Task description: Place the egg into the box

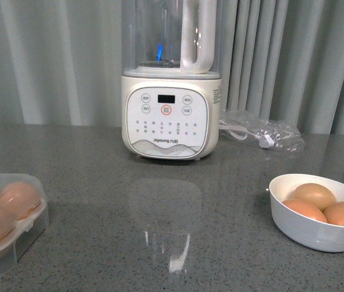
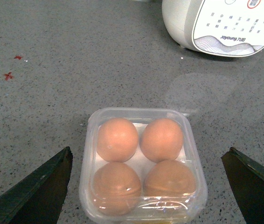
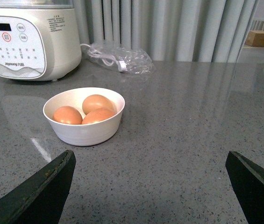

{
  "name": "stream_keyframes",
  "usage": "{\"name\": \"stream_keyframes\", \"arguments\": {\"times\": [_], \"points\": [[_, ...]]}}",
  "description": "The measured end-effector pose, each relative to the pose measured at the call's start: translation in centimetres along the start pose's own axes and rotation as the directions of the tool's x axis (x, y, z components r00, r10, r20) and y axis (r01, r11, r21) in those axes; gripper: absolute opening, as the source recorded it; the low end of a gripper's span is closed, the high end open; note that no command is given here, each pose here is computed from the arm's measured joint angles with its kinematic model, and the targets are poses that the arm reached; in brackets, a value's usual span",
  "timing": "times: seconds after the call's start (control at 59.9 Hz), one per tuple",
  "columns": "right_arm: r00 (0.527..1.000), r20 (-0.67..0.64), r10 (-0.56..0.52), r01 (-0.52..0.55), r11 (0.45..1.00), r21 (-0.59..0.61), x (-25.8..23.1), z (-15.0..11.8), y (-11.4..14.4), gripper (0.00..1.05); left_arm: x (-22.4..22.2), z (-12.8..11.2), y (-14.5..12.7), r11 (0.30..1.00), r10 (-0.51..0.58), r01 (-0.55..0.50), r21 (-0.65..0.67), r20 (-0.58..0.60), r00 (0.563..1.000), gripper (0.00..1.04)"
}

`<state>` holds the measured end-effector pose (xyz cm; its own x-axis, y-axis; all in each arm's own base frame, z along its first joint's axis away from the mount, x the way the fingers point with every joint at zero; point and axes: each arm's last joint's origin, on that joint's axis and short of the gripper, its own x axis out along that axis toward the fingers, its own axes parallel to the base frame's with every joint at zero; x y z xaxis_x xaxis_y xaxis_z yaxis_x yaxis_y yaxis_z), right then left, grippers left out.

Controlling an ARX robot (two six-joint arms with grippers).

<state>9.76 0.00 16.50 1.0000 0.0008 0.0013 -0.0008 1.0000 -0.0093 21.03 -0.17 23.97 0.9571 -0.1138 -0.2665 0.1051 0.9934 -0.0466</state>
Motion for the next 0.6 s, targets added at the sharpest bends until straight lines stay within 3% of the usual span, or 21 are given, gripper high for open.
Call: {"name": "stream_keyframes", "arguments": {"times": [0.484, 0.601], "points": [[1.0, 0.0, 0.0, 0.0, 1.0, 0.0, 0.0, 0.0, 0.0, 0.98, -4.8, 1.3, 0.6, 0.993, 0.075, -0.08, 0.086, 0.058, 0.996, 0.98], [1.0, 0.0, 0.0, 0.0, 1.0, 0.0, 0.0, 0.0, 0.0, 0.98, -7.2, 0.6, 0.8, 0.991, 0.068, -0.077, 0.11, 0.079, 0.995, 0.98]]}}
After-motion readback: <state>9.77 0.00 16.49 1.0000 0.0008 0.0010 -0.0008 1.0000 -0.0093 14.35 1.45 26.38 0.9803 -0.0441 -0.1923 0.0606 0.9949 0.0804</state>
